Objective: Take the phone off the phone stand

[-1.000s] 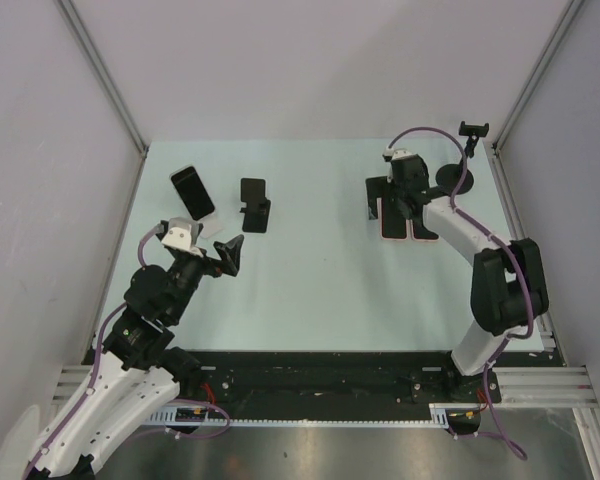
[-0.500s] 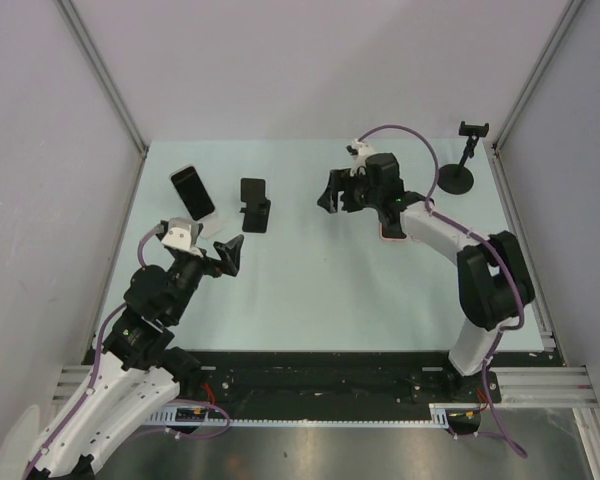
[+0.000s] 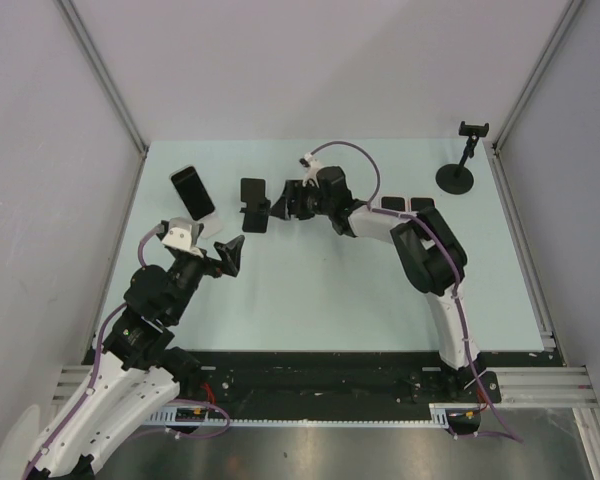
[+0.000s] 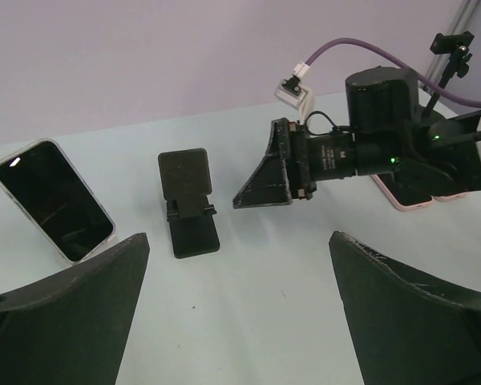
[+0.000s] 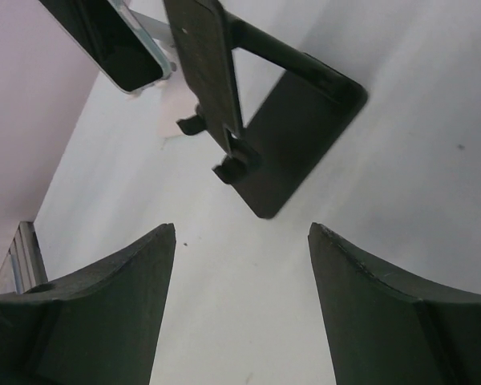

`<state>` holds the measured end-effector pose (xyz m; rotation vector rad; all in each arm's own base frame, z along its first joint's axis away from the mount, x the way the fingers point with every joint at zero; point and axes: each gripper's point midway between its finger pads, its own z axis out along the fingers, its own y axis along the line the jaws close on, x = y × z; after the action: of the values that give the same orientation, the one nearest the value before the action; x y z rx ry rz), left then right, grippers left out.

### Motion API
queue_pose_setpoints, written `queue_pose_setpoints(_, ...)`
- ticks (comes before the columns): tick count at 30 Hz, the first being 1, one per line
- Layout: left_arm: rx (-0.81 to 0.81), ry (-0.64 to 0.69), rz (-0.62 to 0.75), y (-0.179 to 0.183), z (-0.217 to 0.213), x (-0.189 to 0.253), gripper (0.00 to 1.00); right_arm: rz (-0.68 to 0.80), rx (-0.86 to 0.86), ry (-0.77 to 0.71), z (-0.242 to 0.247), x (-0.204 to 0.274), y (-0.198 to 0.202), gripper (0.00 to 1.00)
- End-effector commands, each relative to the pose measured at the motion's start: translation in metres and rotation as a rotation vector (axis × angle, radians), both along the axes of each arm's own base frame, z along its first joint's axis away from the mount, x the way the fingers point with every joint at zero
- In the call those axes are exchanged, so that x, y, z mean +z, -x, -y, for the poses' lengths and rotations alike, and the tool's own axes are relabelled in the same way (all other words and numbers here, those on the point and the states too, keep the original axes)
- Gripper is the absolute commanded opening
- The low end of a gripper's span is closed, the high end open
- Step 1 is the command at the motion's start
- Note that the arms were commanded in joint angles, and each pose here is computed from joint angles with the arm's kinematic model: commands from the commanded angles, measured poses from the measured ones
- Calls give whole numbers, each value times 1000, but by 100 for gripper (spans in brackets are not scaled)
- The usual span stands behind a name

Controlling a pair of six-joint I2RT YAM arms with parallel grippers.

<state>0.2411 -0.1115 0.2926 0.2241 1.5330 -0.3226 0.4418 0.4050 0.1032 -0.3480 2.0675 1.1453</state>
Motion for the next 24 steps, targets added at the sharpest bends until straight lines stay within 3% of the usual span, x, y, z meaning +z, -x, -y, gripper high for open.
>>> queue_pose_setpoints(1,-18,-7,34,0,2,8,100,111,42,-134,-39,46,-15,72)
queue_pose_setpoints(11,-26,-6,34,1,3,7,100,134,45,-105,-62,26,-49,68)
queue_pose_setpoints(14,-26,-7,32,1,4,6,100,146,64,-107,-65,22,-55,59)
queue_pose_setpoints(17,-28,-6,31,1,4,6,100,149,83,-119,-63,23,-55,44)
queue_pose_setpoints(18,-26,-6,31,0,4,6,100,149,90,-123,-60,23,-56,34)
queue_pose_setpoints(24,-29,-10,25,0,5,4,100,204,103,-147,-33,41,-57,0)
